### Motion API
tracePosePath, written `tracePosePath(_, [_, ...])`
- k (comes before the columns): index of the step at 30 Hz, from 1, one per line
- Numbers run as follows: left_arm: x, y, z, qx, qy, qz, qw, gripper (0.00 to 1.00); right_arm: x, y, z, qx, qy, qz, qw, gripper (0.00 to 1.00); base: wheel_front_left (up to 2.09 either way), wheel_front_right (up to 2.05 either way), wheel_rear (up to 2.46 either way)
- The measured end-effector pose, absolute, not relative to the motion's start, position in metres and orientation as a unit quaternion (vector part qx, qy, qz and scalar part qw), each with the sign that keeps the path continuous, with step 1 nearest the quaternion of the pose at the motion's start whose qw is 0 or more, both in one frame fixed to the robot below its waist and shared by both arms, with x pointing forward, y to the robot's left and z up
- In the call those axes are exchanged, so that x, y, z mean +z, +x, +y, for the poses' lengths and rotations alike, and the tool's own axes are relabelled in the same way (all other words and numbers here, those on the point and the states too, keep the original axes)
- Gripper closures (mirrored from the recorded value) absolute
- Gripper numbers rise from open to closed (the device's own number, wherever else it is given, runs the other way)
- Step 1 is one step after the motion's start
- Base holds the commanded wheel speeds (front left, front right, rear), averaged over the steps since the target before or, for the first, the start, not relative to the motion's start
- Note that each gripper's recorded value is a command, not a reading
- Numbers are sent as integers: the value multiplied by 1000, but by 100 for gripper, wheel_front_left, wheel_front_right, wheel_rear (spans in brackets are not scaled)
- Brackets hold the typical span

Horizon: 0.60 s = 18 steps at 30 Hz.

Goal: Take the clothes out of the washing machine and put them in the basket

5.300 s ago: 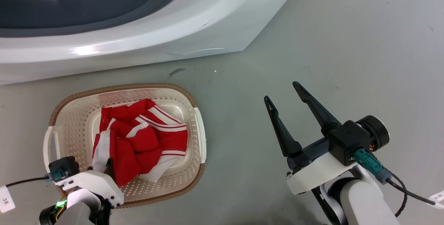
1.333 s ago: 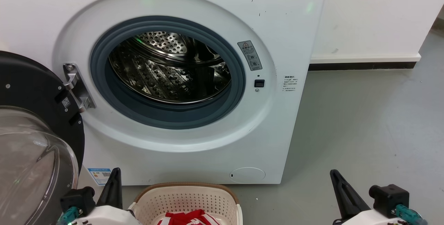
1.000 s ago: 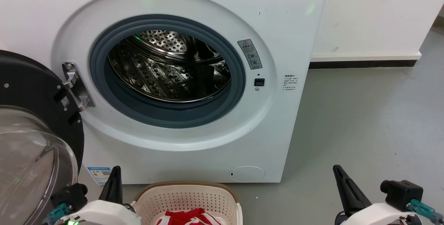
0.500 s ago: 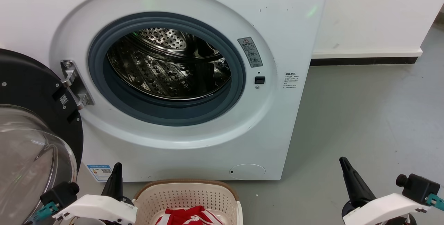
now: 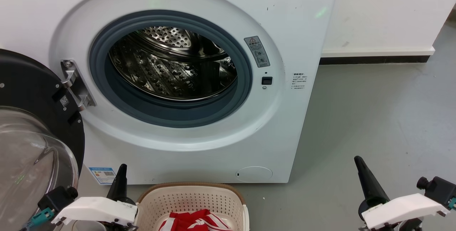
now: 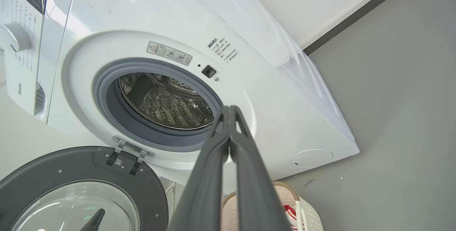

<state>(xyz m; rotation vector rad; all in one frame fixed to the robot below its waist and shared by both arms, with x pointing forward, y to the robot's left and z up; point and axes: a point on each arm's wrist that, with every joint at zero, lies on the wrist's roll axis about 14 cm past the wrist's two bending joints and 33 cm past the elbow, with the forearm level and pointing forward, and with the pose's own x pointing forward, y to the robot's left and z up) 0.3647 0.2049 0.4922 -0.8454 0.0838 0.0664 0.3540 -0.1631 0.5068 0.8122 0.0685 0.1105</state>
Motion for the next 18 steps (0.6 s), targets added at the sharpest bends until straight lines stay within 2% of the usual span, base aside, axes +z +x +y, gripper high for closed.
tracePosePath(18, [494, 371, 203, 27, -505, 37, 862, 100, 506, 363, -174, 34, 493, 28, 869, 100, 0, 0, 0])
